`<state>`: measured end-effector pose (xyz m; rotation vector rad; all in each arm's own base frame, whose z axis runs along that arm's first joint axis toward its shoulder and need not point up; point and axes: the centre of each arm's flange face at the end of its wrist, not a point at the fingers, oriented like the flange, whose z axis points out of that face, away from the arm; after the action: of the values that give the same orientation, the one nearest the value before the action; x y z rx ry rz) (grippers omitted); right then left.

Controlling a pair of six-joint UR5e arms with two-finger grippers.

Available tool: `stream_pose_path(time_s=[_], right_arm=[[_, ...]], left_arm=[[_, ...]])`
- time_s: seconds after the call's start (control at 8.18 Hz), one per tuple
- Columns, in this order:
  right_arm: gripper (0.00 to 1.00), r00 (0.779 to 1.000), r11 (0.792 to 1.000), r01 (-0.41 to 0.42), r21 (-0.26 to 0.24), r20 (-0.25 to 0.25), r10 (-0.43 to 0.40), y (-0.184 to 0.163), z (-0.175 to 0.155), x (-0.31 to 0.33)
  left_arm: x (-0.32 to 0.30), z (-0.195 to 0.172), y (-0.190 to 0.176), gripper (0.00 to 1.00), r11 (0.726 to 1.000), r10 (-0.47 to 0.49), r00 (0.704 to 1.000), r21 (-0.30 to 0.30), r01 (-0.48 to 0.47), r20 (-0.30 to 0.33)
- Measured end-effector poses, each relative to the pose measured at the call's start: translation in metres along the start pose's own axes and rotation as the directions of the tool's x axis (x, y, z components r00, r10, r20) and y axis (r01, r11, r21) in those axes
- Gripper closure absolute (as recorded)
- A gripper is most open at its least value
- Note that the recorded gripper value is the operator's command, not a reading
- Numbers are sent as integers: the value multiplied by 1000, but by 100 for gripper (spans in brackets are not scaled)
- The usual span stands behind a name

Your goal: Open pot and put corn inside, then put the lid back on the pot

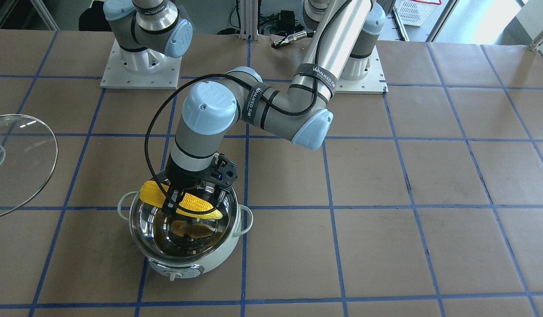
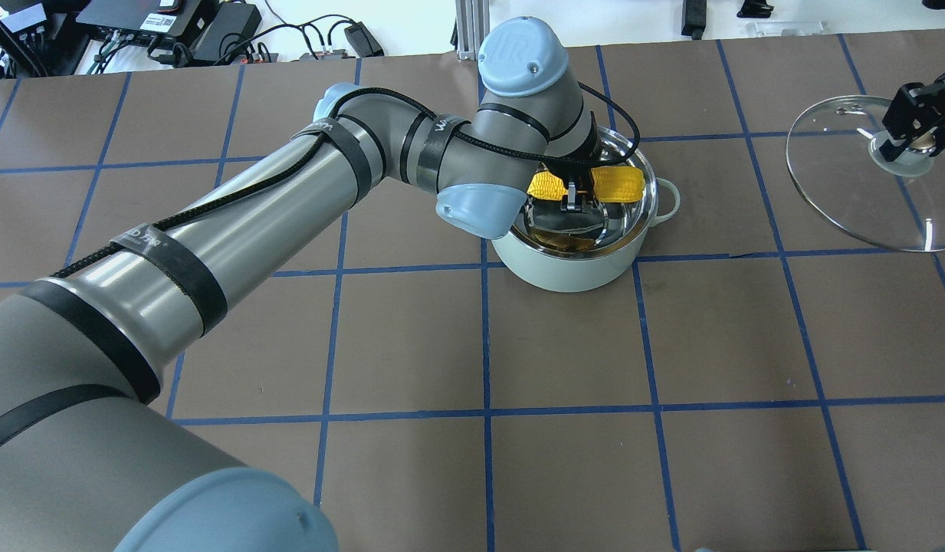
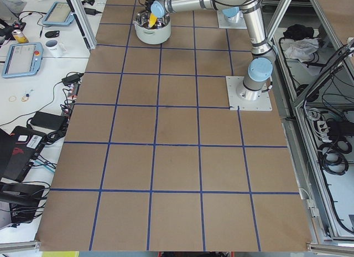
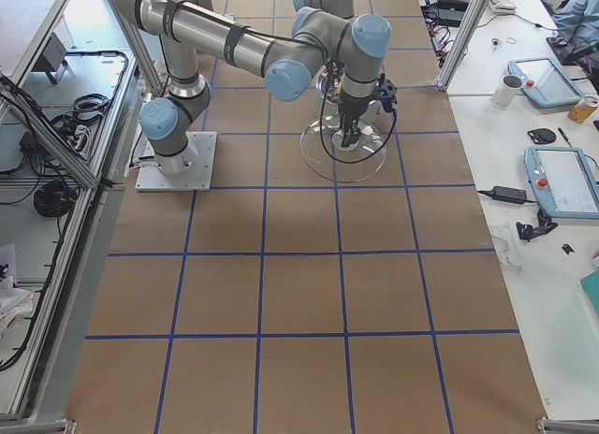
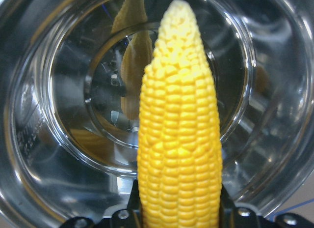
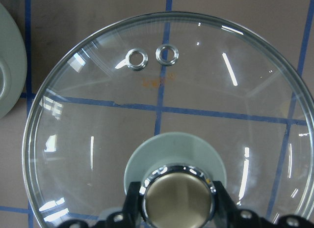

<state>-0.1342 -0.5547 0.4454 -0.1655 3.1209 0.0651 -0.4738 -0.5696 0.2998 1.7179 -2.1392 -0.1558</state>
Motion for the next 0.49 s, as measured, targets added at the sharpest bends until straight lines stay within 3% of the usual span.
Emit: stream_pose_path(time_s=[0.49], right_arm=[[93, 1000, 1000, 0, 2, 2, 0, 0, 0, 0]], left_arm=[[0, -39, 10, 40, 1000, 25, 999, -11, -26, -40]])
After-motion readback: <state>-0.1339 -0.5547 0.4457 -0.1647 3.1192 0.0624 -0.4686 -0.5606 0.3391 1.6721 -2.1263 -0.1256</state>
